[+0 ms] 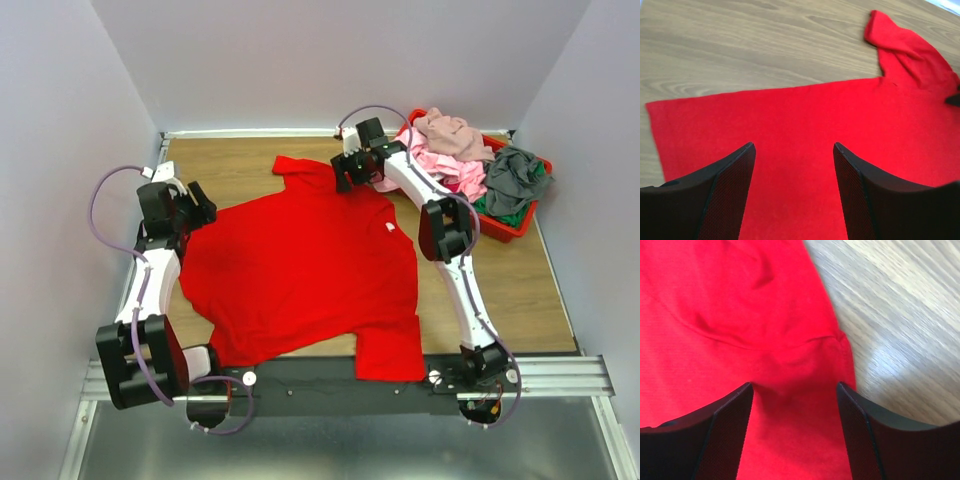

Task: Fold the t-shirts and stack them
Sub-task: Flatten the tshirt out

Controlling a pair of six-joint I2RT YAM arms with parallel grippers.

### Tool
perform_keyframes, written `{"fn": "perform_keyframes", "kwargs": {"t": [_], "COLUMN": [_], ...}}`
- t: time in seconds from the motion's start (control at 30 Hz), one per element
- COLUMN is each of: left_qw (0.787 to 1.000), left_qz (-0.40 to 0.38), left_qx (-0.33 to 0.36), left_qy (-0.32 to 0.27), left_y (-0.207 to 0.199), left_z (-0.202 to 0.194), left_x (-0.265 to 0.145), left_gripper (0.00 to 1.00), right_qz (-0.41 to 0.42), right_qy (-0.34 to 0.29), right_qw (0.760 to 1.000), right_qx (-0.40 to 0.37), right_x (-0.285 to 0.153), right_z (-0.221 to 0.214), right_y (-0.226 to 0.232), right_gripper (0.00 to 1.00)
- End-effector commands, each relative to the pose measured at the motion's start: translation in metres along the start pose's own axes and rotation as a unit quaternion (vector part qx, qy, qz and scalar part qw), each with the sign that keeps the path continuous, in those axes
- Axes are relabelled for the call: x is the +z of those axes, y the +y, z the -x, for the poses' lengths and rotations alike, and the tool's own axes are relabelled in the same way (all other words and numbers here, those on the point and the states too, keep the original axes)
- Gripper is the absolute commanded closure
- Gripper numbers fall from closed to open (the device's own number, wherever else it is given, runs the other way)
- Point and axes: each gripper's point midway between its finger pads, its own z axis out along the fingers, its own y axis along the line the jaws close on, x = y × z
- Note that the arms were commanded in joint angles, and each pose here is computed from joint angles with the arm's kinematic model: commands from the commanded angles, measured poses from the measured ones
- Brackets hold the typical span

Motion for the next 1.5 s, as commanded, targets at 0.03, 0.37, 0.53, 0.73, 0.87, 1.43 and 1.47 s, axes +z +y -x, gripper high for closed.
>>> {"fn": "perform_keyframes", "kwargs": {"t": [0.03, 0.37, 0.53, 0.73, 0.87, 1.43, 1.47], "left_qw": [0.999, 0.998, 0.997, 0.997, 0.996, 0.992, 0.992], "left_qz": [-0.027, -0.056, -0.069, -0.071, -0.077, -0.114, -0.117], "left_qx": [0.020, 0.017, 0.015, 0.016, 0.016, 0.013, 0.014], "left_qy": [-0.017, -0.025, -0.029, -0.033, -0.035, -0.052, -0.051], "left_y": [-0.012, -0.023, -0.029, -0.030, -0.033, -0.048, -0.050], "left_z": [0.013, 0.018, 0.019, 0.021, 0.023, 0.030, 0.029], "left_x": [0.003, 0.000, -0.002, -0.004, -0.005, -0.016, -0.016], "left_gripper": [0.29, 0.29, 0.29, 0.29, 0.29, 0.29, 0.29], "right_qz": [-0.043, 0.004, 0.009, -0.007, -0.024, -0.224, -0.231], "right_qy": [0.056, 0.120, 0.132, 0.089, 0.047, 0.126, 0.128], "right_qw": [0.997, 0.992, 0.991, 0.992, 0.987, 0.961, 0.959], "right_qx": [0.020, -0.025, -0.030, -0.085, -0.150, -0.105, -0.105], "right_x": [0.018, -0.010, -0.024, -0.059, -0.112, -0.253, -0.256], "right_z": [-0.044, -0.090, -0.100, -0.060, -0.028, -0.124, -0.125], "right_y": [-0.026, 0.026, 0.035, 0.033, 0.037, -0.092, -0.097], "right_gripper": [0.44, 0.73, 0.47, 0.04, 0.00, 0.33, 0.34]}}
